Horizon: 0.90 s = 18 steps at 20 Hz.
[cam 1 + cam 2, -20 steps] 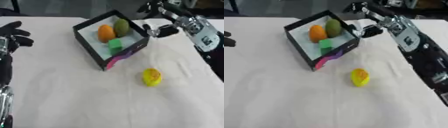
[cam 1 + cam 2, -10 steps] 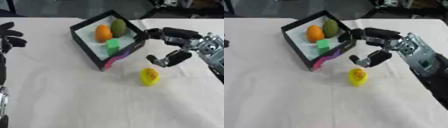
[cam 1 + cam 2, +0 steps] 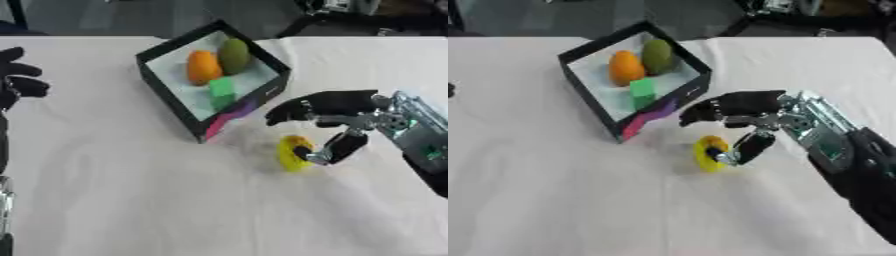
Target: Pick up objects on the table and place them in the box.
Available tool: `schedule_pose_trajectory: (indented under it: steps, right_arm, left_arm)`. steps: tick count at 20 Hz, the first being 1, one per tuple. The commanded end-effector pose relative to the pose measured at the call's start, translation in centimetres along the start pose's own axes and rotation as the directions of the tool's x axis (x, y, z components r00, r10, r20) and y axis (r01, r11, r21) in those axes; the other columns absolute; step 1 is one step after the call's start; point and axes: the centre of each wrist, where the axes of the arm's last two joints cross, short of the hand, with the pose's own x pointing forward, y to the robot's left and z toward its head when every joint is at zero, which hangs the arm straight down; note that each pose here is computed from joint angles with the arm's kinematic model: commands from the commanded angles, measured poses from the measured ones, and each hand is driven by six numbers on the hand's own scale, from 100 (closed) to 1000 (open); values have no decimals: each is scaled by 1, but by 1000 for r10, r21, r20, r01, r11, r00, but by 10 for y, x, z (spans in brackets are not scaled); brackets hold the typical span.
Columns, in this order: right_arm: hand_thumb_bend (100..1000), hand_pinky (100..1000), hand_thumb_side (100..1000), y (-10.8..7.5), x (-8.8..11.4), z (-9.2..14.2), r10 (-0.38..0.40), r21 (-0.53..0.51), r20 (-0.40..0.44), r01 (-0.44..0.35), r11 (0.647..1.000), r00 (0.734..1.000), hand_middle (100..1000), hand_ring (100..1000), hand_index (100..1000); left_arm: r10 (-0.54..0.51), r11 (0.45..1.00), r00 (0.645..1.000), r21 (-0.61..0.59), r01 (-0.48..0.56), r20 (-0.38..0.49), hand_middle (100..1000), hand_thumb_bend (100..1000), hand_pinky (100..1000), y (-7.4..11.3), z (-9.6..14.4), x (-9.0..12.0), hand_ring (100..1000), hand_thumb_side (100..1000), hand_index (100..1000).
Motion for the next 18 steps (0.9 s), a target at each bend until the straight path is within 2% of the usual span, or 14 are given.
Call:
schedule_pose_trajectory:
  steps: [1, 4, 7, 8, 10, 11, 13, 16, 18]
  right_arm:
    - [100, 903, 314, 2, -4, 4, 66, 16, -29, -65, 998, 997, 937, 956, 967]
    - [100, 902, 315, 10, -6, 4, 89, 37, -39, -87, 996, 995, 924, 949, 959]
    - [100, 897, 313, 15, -7, 5, 113, 60, -42, -110, 992, 993, 853, 924, 918]
    - [100, 893, 316, 17, -7, 6, 118, 67, -42, -115, 991, 992, 796, 907, 892]
    - [100, 883, 301, 20, -8, 6, 124, 75, -46, -121, 990, 991, 702, 877, 808]
    - [100, 872, 312, 20, -8, 7, 126, 72, -49, -122, 990, 991, 598, 843, 686]
    - [100, 850, 298, 19, -9, 10, 126, 47, -58, -123, 991, 990, 469, 775, 497]
    - [100, 837, 270, 6, -10, 17, 130, -52, -74, -134, 990, 989, 402, 757, 367]
    - [100, 832, 258, -8, -9, 23, 135, -136, -84, -146, 980, 987, 386, 750, 340]
  left_arm:
    - [-25, 1000, 999, 8, 25, 26, 587, 100, 615, 6, -3, 6, 570, 957, 825]
    - [-27, 1000, 999, 6, 27, 26, 587, 100, 615, 7, -3, 6, 570, 958, 826]
    - [-28, 1000, 999, 6, 28, 25, 587, 100, 615, 7, -3, 6, 569, 958, 826]
    - [-29, 1000, 999, 6, 29, 24, 587, 100, 615, 7, -3, 6, 569, 958, 825]
    - [-30, 1000, 999, 7, 30, 23, 586, 100, 614, 7, -3, 6, 569, 955, 825]
    - [-30, 1000, 999, 7, 30, 22, 586, 100, 615, 7, -3, 5, 569, 958, 825]
    - [-31, 999, 999, 8, 31, 22, 586, 100, 614, 8, -3, 5, 569, 958, 825]
    - [-32, 999, 999, 10, 32, 21, 586, 100, 614, 8, -2, 5, 569, 958, 825]
    - [-33, 999, 999, 12, 32, 21, 586, 100, 614, 8, -2, 5, 569, 957, 825]
